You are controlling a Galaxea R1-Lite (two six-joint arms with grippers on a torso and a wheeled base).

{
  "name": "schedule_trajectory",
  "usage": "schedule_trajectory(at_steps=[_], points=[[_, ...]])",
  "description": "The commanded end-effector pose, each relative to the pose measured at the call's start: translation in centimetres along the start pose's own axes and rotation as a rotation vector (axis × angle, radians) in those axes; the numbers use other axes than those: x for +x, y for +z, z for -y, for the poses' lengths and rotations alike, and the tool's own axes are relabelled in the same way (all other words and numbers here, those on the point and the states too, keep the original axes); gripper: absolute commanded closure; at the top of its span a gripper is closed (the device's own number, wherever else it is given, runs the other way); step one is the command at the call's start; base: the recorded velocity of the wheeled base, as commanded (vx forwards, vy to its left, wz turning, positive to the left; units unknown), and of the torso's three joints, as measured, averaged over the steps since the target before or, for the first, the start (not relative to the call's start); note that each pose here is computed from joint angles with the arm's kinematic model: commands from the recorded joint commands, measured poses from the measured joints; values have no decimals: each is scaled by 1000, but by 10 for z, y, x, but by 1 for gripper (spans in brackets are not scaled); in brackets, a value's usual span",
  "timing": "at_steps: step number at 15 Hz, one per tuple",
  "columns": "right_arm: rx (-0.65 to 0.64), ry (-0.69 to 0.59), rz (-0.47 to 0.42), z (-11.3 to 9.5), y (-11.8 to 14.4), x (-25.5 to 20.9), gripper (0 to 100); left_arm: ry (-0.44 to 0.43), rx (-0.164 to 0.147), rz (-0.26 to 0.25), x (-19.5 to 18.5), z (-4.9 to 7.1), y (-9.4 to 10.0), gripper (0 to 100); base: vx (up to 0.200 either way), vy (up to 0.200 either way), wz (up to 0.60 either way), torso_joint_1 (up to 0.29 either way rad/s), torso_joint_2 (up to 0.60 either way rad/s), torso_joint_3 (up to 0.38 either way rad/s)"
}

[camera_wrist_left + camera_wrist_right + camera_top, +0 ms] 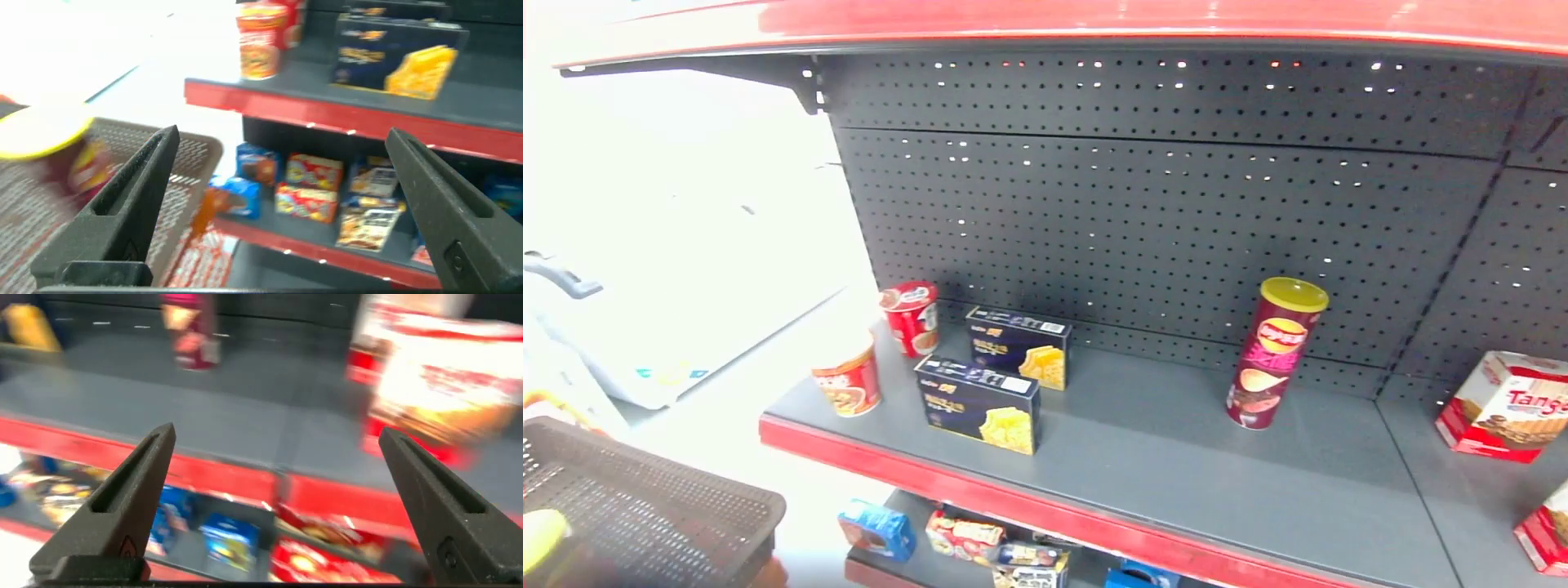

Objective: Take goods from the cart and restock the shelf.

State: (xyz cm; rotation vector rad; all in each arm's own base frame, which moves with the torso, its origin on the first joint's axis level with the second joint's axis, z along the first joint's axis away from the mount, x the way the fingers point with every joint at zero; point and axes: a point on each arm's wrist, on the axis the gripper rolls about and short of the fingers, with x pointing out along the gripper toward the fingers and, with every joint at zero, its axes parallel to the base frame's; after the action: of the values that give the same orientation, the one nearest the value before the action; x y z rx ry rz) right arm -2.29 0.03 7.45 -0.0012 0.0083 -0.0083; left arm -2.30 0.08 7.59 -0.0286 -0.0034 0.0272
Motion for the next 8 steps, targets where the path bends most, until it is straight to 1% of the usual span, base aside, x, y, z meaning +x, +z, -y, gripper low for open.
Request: schedule_trajectory(at_steps=[1, 8], points=[[0, 1, -1, 0, 0, 0, 0, 0, -1, -1, 0, 0, 0, 0, 0, 0, 600, 2, -2, 12], [0, -1, -1, 0, 0, 0, 0, 0, -1, -1, 0, 0, 0, 0, 0, 0, 600, 2, 7, 1]])
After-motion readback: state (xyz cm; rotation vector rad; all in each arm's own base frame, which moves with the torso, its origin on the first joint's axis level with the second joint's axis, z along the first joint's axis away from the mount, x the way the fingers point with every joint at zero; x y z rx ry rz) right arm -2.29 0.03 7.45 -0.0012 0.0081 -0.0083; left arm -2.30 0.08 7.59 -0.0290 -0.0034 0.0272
